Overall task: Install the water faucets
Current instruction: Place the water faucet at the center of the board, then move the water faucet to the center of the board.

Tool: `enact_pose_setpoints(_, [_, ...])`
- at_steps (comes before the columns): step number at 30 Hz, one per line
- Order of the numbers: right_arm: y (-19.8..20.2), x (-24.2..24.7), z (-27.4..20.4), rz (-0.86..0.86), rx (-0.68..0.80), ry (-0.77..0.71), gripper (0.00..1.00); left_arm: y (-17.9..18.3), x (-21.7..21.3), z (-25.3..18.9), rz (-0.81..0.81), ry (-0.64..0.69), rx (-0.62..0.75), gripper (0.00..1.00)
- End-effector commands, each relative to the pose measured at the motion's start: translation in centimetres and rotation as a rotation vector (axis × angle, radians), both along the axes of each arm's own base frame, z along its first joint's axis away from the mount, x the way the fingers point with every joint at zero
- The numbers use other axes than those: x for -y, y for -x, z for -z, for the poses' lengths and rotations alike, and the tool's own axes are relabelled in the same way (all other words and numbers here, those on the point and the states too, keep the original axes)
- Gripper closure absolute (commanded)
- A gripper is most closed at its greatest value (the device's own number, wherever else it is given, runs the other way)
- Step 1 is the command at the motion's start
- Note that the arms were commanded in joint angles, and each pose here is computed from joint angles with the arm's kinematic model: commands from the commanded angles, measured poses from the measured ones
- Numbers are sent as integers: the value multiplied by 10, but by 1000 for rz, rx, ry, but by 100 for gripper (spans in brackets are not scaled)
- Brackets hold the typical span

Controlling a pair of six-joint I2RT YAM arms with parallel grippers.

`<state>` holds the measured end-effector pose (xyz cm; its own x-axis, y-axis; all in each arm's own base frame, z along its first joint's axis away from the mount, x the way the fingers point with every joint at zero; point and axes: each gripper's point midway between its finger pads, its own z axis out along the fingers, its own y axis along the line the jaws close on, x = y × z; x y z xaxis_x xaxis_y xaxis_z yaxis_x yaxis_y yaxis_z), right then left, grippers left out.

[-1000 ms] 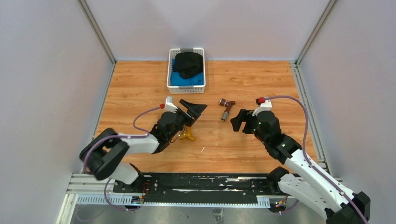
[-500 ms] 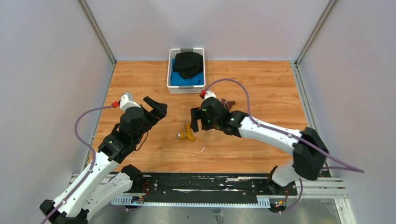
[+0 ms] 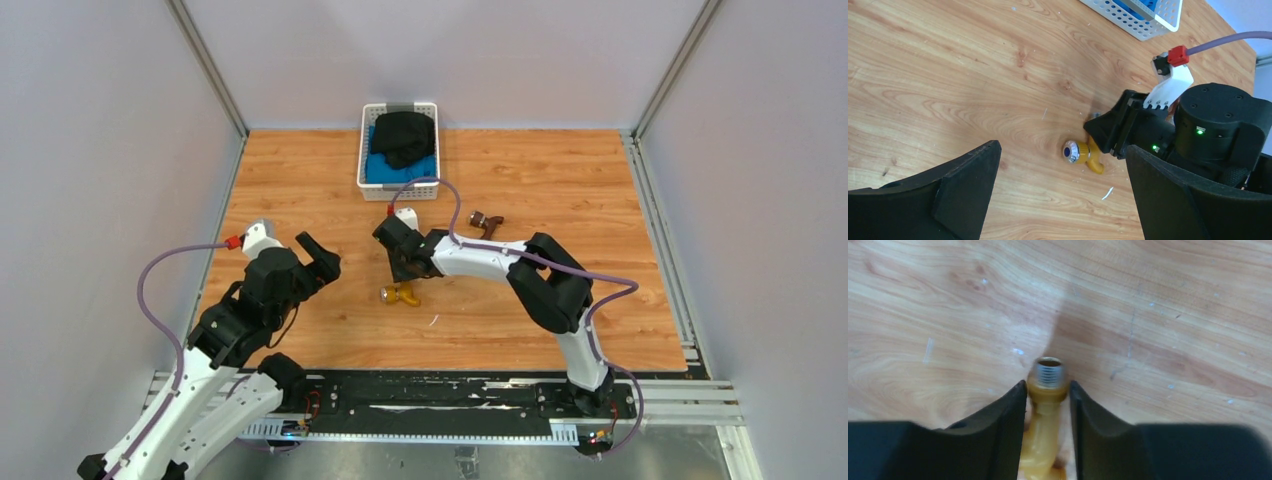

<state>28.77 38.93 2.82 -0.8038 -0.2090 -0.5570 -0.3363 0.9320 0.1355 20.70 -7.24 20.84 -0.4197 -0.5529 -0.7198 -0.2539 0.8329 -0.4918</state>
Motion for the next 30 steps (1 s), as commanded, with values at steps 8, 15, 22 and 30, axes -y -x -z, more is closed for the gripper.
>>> enact_pose_setpoints(8, [29,52,-6,-206,22,128,100,-3,5,11,32,-27,-21,0])
enact_pose_setpoints(15, [50,145,-39,-539,134,249,100,-13,40,20,189,-11,-65,0])
enact_pose_setpoints(22, [48,180,-44,-563,181,248,100,-21,61,28,244,34,-93,0])
enact_pose_setpoints(30, [24,232,-19,-300,115,361,76,-25,61,23,230,55,-42,0])
